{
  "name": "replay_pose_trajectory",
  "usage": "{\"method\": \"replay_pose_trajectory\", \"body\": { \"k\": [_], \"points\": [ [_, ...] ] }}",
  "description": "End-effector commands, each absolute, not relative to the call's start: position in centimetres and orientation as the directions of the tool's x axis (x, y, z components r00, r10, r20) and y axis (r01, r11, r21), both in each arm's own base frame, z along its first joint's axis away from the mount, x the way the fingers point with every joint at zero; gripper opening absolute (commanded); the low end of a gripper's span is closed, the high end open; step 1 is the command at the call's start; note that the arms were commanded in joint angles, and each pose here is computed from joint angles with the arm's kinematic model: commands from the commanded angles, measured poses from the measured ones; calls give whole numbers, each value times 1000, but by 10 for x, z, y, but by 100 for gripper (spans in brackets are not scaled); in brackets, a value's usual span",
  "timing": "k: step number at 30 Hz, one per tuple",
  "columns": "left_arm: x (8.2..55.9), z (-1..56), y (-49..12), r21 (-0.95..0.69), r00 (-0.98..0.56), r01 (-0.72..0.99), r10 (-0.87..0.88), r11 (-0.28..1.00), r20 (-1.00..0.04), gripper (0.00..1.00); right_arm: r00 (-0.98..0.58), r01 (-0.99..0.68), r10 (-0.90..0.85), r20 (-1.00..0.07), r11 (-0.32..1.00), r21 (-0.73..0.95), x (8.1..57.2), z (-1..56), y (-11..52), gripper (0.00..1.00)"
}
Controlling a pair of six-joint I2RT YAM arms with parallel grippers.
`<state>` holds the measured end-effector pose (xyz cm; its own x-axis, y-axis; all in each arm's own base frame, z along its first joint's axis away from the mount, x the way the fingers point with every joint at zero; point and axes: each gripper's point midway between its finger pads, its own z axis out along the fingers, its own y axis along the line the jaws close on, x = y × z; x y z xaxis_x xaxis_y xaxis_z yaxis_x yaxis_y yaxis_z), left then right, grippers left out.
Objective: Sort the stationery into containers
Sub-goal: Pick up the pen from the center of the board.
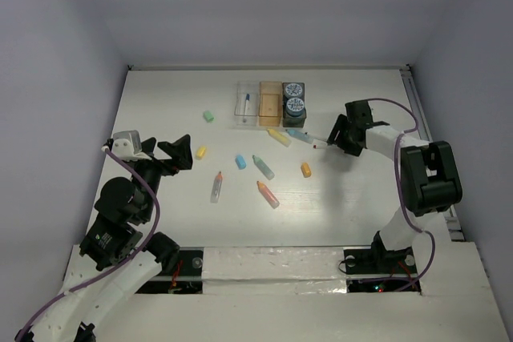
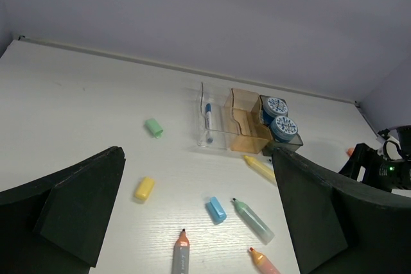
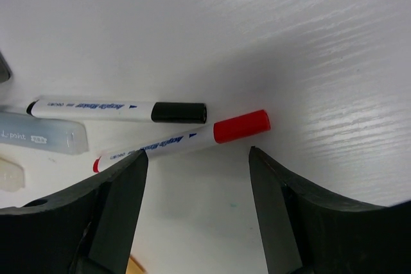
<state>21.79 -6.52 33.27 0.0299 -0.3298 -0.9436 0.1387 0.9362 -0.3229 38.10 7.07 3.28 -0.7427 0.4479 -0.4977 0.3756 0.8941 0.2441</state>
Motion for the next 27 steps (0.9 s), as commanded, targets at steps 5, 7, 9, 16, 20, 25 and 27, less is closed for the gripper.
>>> {"method": "replay_pose_trajectory", "body": {
  "k": [5, 7, 9, 16, 20, 25, 27],
  "points": [
    [215, 344, -65, -338, 72, 162, -353, 927, -933, 99, -697, 403, 447, -560, 891, 210, 402, 44, 62, 67],
    [215, 344, -64, -339, 74, 161, -354, 927, -932, 99, -705, 406, 444, -553, 892, 198, 401, 42, 62, 65],
    [215, 344, -63, -339, 75, 158, -354, 927, -932, 99, -713, 408, 437, -549, 895, 182, 400, 39, 60, 63],
    [213, 346, -62, -345, 82, 158, -360, 925, -929, 99, -728, 408, 400, -556, 906, 117, 393, 39, 49, 42],
    [213, 346, -61, -344, 83, 155, -359, 926, -930, 99, -746, 389, 369, -555, 917, 87, 391, 38, 47, 36],
    [214, 345, -61, -343, 83, 151, -358, 927, -930, 99, -788, 340, 326, -523, 938, 72, 378, 32, 55, 55],
    [214, 345, -61, -342, 81, 150, -356, 928, -931, 99, -805, 319, 311, -505, 945, 72, 371, 29, 60, 56]
  ]
}}
